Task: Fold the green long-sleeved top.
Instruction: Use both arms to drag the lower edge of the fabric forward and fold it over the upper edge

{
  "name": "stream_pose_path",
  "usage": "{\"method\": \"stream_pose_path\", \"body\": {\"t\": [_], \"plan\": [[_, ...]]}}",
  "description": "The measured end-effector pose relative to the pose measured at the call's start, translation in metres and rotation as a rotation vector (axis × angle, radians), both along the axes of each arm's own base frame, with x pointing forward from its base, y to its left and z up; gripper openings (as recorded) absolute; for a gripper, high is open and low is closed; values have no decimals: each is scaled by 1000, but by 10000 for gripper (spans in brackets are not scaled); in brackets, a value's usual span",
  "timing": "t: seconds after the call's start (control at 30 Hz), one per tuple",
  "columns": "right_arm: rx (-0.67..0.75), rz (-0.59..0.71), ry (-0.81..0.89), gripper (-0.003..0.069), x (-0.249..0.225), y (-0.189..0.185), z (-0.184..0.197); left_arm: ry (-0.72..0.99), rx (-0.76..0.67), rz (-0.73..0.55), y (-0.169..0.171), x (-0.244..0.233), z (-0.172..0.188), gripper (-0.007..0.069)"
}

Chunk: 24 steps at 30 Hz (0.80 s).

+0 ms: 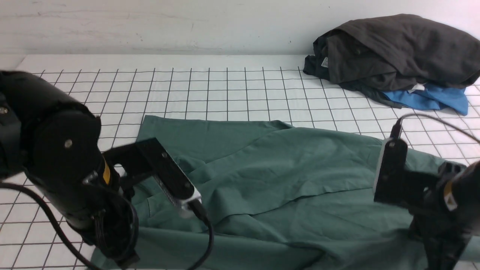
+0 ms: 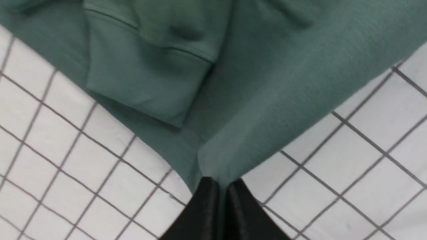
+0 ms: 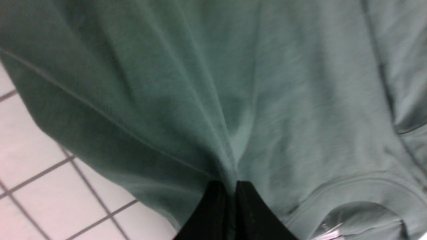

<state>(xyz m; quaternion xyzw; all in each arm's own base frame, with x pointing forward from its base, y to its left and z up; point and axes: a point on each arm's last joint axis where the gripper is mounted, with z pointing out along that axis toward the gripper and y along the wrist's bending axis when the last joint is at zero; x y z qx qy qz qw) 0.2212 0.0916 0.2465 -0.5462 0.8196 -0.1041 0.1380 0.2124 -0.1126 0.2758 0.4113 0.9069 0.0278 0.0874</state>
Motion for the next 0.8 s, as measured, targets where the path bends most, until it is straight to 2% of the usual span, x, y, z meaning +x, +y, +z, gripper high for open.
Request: {"method": "stream_pose_path", "body": {"t": [0.17, 0.27, 0.5, 0.8], "plan": [[52, -57, -15, 9, 29, -8, 21, -47, -17, 43, 7, 28, 16, 6], [94, -109, 15, 9, 61, -13, 29, -73, -22, 65, 8, 62, 24, 6], [156, -143, -1, 9, 113, -13, 40, -95, -23, 119, 10, 124, 21, 6], [176, -183, 10, 9, 181, -16, 21, -122, -24, 149, 21, 194, 6, 6]]}}
